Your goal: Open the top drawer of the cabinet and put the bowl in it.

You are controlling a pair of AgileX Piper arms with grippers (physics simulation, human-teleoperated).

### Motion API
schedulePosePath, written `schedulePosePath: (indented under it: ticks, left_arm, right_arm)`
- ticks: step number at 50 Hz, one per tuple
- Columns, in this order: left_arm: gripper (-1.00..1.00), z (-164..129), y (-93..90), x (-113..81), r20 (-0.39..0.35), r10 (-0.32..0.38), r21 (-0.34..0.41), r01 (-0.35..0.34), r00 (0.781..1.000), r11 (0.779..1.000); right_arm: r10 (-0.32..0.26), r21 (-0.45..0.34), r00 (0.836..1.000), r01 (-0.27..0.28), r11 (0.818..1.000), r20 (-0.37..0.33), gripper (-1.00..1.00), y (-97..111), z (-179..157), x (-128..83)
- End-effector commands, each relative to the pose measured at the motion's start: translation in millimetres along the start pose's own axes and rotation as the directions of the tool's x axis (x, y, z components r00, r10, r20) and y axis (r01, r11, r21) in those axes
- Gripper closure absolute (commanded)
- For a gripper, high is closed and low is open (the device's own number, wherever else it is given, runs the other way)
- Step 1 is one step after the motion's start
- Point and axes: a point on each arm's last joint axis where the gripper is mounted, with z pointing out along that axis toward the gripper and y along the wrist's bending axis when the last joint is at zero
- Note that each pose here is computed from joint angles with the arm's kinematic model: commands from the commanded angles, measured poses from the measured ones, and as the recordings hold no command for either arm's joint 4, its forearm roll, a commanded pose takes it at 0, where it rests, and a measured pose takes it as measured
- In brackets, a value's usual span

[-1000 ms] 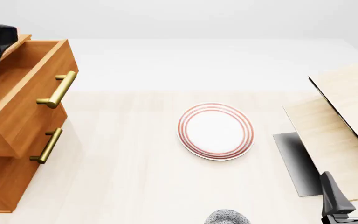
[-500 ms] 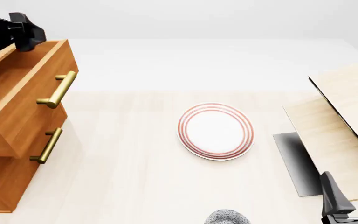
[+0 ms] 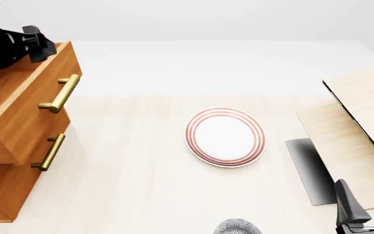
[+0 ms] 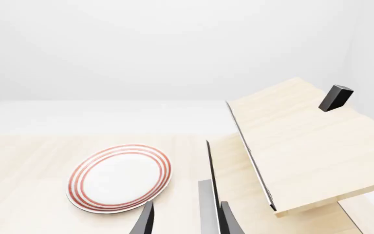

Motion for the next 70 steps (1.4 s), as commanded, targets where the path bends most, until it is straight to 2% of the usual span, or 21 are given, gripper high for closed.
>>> schedulePosePath:
  ticks: [1,17,18,48,49,56,70]
  left_arm:
    - [-1.00,8.7,7.4,8.3,-0.007,-0.022,-0.021,0.022,1.000,1.000]
    - [-1.00,13.3,14.4,16.9,-0.012,-0.019,-0.040,0.019,1.000,0.999]
    - [-1.00,11.8,19.6,16.8,-0.013,-0.007,-0.058,0.006,1.000,0.998]
    - [-1.00,31.6,22.7,35.4,-0.048,-0.016,-0.060,0.013,0.999,0.998]
    - [-1.00,33.4,13.7,36.2,-0.050,-0.033,-0.033,0.031,0.998,0.999]
    - [-1.00,31.5,24.9,37.9,-0.046,-0.008,-0.066,0.005,0.999,0.998]
    - [-1.00,39.9,27.3,45.4,-0.066,-0.020,-0.072,0.015,0.998,0.997]
  right_arm:
    - [0.000,0.000,1.000,0.000,1.000,0.000,-1.00,0.0,0.0,0.1]
    - [0.000,0.000,1.000,0.000,1.000,0.000,-1.00,0.0,0.0,0.1]
    - [0.000,0.000,1.000,0.000,1.000,0.000,-1.00,0.0,0.0,0.1]
    - [0.000,0.000,1.000,0.000,1.000,0.000,-1.00,0.0,0.0,0.1]
    - [0.000,0.000,1.000,0.000,1.000,0.000,-1.00,0.0,0.0,0.1]
    - [0.000,0.000,1.000,0.000,1.000,0.000,-1.00,0.0,0.0,0.1]
    - [0.000,0.000,1.000,0.000,1.000,0.000,-1.00,0.0,0.0,0.1]
